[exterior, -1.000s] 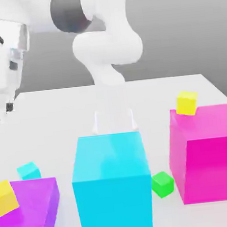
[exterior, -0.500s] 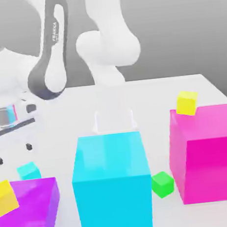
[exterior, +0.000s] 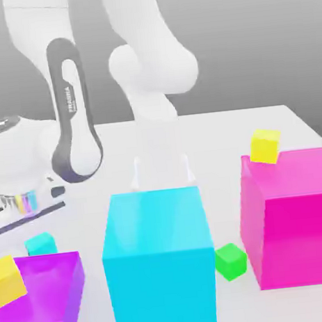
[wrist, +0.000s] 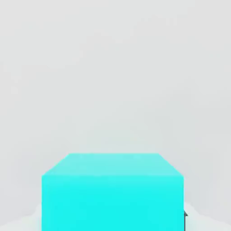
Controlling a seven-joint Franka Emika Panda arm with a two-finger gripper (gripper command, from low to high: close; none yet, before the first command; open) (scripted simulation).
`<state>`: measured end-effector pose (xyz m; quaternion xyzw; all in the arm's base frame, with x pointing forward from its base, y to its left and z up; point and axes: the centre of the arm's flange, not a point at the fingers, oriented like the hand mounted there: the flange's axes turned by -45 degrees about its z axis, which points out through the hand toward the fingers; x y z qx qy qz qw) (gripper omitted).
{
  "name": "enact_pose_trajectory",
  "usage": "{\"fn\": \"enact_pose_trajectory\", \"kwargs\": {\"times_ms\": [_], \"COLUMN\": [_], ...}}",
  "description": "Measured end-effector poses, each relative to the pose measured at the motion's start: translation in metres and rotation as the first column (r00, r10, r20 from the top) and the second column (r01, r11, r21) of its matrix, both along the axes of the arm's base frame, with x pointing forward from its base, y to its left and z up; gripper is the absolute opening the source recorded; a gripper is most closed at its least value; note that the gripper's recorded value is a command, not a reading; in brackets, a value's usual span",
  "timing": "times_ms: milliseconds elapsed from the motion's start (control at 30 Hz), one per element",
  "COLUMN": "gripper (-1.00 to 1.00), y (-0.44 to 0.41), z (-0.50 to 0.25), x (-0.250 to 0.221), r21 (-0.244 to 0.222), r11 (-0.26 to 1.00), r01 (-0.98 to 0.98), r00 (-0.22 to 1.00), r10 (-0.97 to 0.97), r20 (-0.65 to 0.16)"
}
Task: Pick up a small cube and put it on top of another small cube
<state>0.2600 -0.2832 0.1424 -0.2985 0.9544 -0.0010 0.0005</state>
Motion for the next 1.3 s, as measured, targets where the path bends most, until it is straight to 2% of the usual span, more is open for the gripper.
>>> {"fn": "enact_pose_trajectory", "kwargs": {"times_ms": [167, 367, 500, 633, 800, 1000, 1067, 1167, 1200, 1300], "gripper": [-1.00, -1.00, -1.00, -1.00, -1.00, -1.00, -1.00, -1.00, 1.00, 1.00], "y": [0.000, 0.061, 0.135, 0.225, 0.342, 0.467, 0.481, 0.486, 0.485, 0.485], "z": [0.045, 0.124, 0.181, 0.227, 0.273, 0.313, 0.303, 0.264, 0.253, 0.253], "x": [0.000, 0.079, 0.120, 0.135, 0.113, 0.037, 0.021, 0.017, 0.016, 0.016], "r21": [0.000, -0.030, -0.052, -0.055, -0.045, -0.026, -0.006, 0.000, 0.000, 0.000], "r11": [1.000, 0.942, 0.823, 0.665, 0.428, 0.092, 0.065, 0.056, 0.056, 0.056], "r01": [0.000, -0.334, -0.565, -0.745, -0.903, -0.995, -0.998, -0.998, -0.998, -0.998], "r00": [1.000, 0.942, 0.824, 0.665, 0.428, 0.093, 0.065, 0.056, 0.056, 0.056], "r10": [0.000, 0.335, 0.567, 0.747, 0.904, 0.995, 0.998, 0.998, 0.998, 0.998], "r20": [0.001, 0.025, 0.024, 0.017, 0.006, -0.022, -0.004, 0.001, 0.001, 0.001]}}
